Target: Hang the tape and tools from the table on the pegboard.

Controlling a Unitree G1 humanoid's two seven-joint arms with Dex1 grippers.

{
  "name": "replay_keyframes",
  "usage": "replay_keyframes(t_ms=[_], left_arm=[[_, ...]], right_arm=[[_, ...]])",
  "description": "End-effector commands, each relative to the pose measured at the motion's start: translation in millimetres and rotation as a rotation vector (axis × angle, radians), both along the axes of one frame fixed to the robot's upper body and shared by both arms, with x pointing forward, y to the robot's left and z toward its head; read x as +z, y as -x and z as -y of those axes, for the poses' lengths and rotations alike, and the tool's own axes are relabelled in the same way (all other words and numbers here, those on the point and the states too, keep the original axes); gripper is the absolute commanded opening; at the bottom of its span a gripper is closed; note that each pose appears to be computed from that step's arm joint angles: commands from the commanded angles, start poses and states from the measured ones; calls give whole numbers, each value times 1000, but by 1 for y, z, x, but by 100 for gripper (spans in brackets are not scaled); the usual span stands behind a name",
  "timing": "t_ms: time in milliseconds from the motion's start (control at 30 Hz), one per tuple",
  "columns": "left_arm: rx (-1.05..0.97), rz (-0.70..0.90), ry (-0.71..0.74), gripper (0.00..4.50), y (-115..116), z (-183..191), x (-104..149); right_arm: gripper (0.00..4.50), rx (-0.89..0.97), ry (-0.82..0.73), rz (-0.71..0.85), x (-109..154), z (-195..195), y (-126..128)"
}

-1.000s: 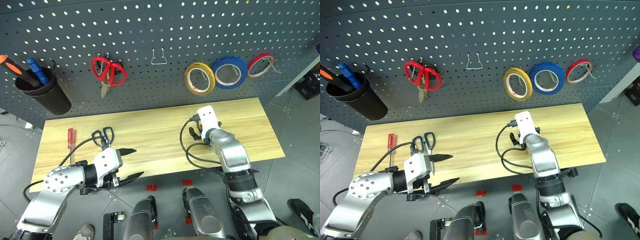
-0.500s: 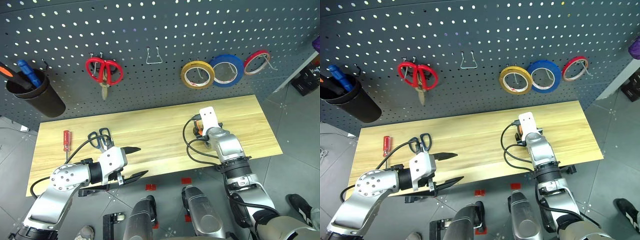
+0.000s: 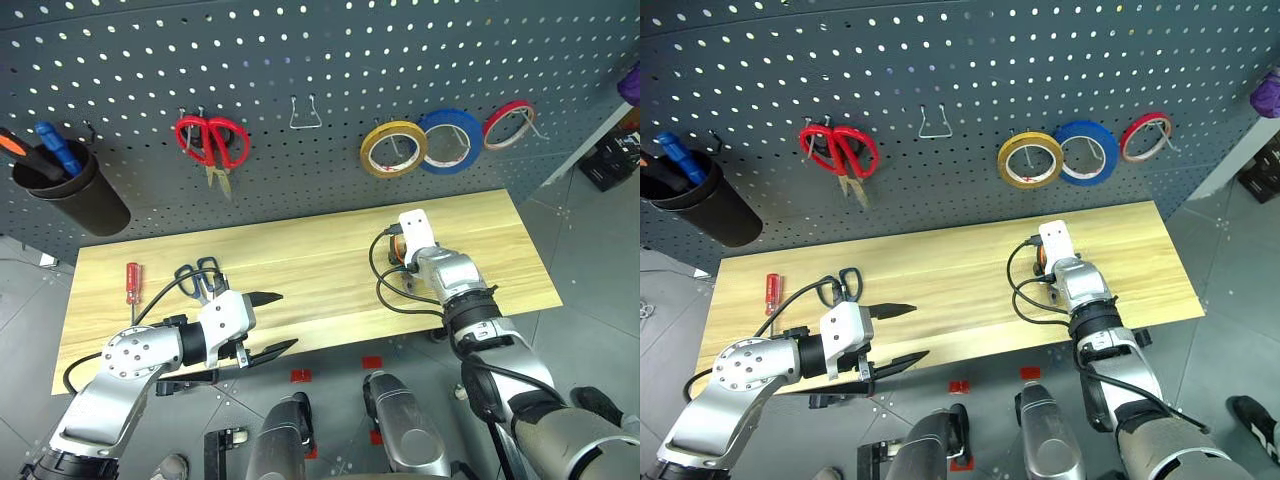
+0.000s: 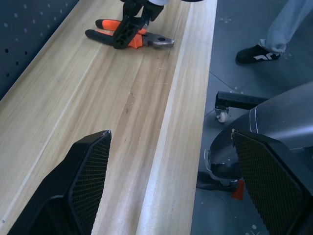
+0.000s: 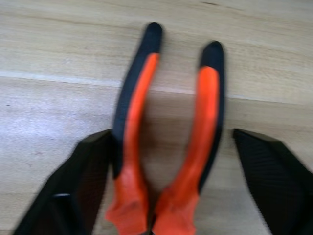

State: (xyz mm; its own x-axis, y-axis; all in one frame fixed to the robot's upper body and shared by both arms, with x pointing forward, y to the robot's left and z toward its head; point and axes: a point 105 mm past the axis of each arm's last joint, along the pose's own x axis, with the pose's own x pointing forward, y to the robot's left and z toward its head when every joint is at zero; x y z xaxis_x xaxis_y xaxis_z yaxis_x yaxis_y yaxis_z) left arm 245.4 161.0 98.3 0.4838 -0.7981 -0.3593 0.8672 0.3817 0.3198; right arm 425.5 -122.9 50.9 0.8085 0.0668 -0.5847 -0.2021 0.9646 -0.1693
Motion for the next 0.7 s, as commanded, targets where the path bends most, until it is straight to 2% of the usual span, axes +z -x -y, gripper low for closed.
replay_keyframes(t_ms=[33,167,267,333,467,600,700], left_arm=[[7,10,15,411,2,0,2],[30,-4,33,411,3,-2,1],[85,-7,83,411,0,-4,5],[161,13,136,411,-6,-11,14],[283,-8,240,411,-6,-26,25],[309,-3,275,411,0,-33,32],[322,54,320,411,-7,-39,50]], right_arm=[[306,-35,-26,-106,-21,8,11],[306,-16,-61,-78,-13,-2,12],[306,125,-57,36,7,-24,14],[306,276,-61,184,37,-47,26],[306,448,-148,399,81,-81,70],[306,505,-207,624,126,-98,100],[306,541,-276,907,185,-113,113]])
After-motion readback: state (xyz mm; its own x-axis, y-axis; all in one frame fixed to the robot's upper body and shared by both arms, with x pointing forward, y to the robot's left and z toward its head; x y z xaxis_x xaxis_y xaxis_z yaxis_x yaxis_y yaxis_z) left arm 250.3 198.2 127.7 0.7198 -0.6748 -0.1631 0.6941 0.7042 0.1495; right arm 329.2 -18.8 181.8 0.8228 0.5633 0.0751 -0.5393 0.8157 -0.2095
